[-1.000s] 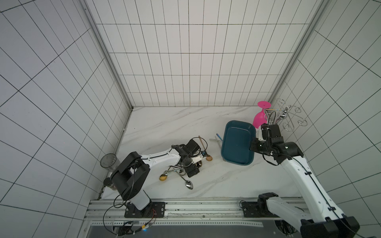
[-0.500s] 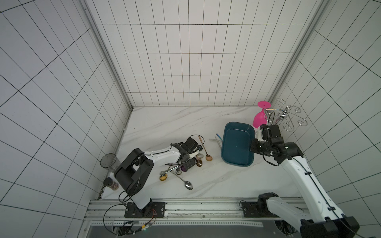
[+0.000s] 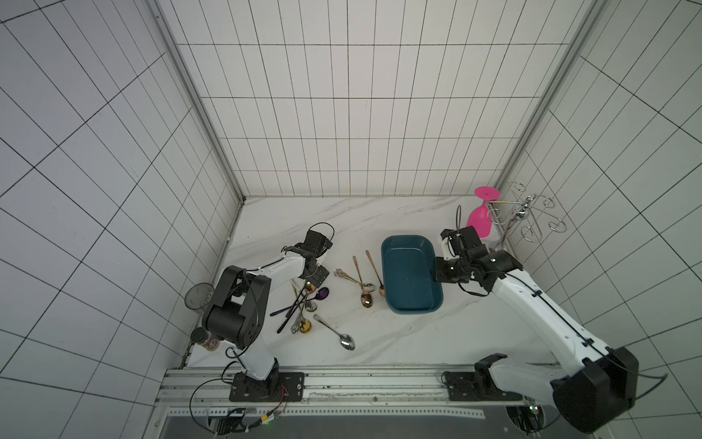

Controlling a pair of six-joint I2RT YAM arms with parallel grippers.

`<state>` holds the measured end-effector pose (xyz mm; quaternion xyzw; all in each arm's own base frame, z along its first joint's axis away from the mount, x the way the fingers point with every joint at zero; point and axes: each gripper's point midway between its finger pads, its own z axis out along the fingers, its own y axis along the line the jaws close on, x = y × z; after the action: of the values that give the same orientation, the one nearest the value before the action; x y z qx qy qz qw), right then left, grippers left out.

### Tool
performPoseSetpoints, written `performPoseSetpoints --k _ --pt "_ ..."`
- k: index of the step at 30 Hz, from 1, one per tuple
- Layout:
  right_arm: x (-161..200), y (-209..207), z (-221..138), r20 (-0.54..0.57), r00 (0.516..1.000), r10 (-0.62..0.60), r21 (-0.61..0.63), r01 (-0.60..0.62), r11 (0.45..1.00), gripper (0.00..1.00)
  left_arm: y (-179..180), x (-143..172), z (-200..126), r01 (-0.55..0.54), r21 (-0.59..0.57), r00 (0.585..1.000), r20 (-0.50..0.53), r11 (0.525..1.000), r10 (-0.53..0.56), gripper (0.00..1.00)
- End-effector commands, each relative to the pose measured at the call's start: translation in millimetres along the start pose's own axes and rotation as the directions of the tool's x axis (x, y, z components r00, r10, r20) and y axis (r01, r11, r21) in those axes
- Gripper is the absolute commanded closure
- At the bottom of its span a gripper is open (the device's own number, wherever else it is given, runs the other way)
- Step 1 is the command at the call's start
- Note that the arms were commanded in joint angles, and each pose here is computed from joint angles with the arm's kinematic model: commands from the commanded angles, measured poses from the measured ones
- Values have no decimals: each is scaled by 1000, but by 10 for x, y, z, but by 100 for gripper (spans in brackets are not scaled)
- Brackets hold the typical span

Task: Put the spoon into the storage box
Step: Move the spoon at the center of the board.

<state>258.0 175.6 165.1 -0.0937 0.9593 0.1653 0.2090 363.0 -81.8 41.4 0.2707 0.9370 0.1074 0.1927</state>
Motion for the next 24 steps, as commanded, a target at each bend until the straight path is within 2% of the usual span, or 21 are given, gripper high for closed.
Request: performPoseSetpoints --k 1,6,8,14,17,19,24 --pt "-226 549 57 28 995 -96 -156 99 983 100 170 -231 -303 51 -39 994 97 998 -47 7" --pt "-173 1150 367 -56 979 -194 -271 172 947 100 417 -350 -827 130 -86 966 236 988 -106 3" --pt "-113 1346 523 -107 969 -223 -300 183 936 100 606 -330 -1000 201 -100 946 279 975 -166 2" --pt "64 1842 900 -197 926 -323 -360 238 902 100 1157 -104 -1224 458 -69 841 357 886 -407 2" --pt "138 1992 1046 -227 913 -339 -391 234 890 100 1356 26 -1283 552 -53 779 387 832 -493 2" --pt "181 2025 1116 -249 903 -349 -395 234 888 100 1410 61 -1311 581 -34 753 402 813 -522 2" --pt "295 1888 1240 -304 888 -345 -354 231 906 100 1427 80 -1315 593 -26 742 405 805 -534 2"
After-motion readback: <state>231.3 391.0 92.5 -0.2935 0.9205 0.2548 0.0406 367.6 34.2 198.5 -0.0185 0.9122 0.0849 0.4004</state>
